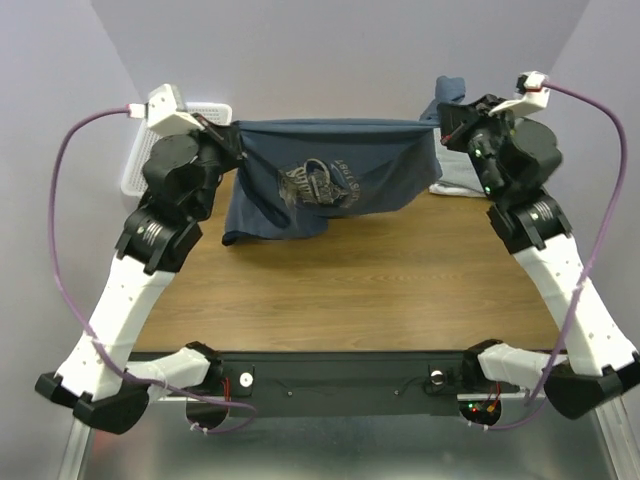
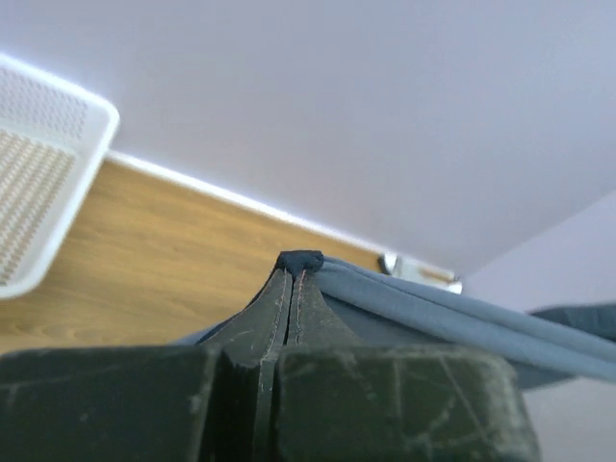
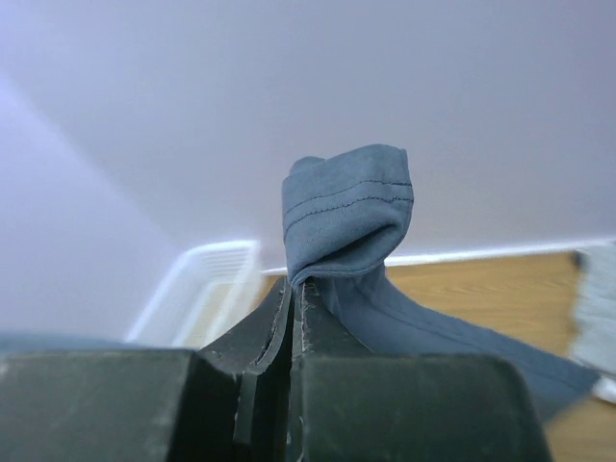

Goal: Fold and stack the tank tops
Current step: Flatten the tank top out

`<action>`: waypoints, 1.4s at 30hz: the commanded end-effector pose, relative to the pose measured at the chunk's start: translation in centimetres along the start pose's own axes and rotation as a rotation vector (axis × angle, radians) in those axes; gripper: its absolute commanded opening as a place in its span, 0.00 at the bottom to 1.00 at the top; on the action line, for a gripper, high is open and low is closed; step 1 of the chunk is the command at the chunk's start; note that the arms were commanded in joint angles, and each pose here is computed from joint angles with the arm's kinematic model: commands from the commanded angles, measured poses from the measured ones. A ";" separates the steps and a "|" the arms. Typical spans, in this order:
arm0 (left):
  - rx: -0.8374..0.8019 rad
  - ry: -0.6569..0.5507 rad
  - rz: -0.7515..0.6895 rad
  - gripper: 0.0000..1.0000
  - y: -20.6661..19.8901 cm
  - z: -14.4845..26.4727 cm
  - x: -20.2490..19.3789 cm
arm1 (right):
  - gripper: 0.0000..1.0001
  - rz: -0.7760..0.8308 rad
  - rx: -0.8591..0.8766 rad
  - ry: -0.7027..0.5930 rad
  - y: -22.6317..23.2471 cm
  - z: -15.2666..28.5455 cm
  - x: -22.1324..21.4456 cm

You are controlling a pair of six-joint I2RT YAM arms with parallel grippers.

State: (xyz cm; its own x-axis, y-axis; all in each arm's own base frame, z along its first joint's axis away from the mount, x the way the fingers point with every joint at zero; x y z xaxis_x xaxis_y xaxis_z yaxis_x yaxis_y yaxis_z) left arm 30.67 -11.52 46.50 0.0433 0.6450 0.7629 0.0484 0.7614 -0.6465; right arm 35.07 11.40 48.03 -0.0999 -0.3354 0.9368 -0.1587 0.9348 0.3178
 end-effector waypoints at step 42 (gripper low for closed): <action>0.175 0.230 0.216 0.48 4.5 -8.8 -16.5 | 0.87 0.023 -0.423 0.607 -12.9 -2.2 -28.0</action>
State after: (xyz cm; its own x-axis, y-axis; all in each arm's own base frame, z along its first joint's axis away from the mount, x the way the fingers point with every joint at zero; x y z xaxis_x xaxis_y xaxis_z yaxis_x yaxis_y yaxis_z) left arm 43.71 -19.68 31.74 0.3249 0.6374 0.6987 -0.0859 0.7556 -0.6494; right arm 42.68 9.98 19.73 0.4703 -0.3502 0.8100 0.2126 0.9358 0.2811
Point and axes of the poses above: each gripper's point midway between its finger pads, its own z axis back along the fingers, its own y axis along the line the jaws close on, x = y × z, the point moved 2 cm from there along z, back along the fingers, and after that the axes turned 8 degrees about z, right-handed, at the moved point
